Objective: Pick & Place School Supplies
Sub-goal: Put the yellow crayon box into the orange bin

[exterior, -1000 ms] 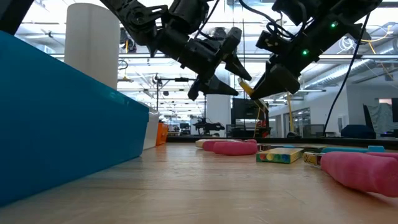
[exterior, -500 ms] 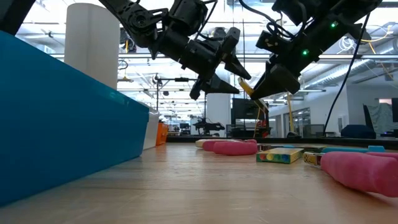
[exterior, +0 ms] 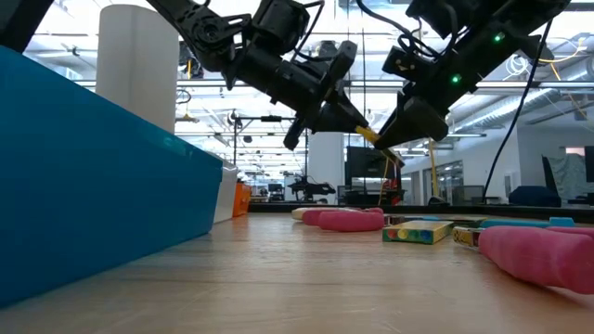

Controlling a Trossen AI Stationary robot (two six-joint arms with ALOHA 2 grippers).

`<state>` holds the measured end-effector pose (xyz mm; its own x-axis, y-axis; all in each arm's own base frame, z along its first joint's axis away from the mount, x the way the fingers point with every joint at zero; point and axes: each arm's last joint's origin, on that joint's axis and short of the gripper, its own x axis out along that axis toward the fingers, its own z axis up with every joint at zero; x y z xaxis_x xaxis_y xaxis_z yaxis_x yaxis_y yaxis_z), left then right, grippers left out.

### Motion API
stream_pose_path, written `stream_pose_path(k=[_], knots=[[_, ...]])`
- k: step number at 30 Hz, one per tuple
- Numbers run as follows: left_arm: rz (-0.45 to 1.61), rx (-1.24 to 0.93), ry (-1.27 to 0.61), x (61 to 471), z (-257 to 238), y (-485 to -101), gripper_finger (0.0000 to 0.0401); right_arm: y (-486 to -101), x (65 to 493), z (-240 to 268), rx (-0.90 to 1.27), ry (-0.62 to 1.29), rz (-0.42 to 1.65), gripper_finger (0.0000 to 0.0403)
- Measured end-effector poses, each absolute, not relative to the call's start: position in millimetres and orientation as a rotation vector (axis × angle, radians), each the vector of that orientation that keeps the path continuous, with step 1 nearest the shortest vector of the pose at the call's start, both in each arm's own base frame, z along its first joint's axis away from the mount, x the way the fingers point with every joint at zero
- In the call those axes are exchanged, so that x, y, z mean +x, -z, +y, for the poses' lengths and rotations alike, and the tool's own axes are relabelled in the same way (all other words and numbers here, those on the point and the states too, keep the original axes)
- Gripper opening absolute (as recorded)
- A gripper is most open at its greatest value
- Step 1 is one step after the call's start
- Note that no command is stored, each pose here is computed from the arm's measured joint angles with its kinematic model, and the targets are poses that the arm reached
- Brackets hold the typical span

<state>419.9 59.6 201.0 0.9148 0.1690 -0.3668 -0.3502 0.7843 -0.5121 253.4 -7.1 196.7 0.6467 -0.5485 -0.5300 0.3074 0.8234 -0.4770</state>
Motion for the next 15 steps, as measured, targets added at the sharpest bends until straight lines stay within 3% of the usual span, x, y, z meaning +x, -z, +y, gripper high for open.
stream_pose_path(k=[6,15], knots=[[0.315,-0.549,-0.271,419,61,-203,0.0021,-196,253,-7,-0.337,0.504,0.712,0.018],[0.315,-0.481,-0.263,408,65,-226,0.0021,-201,252,-2,-0.298,0.526,0.674,0.0282]])
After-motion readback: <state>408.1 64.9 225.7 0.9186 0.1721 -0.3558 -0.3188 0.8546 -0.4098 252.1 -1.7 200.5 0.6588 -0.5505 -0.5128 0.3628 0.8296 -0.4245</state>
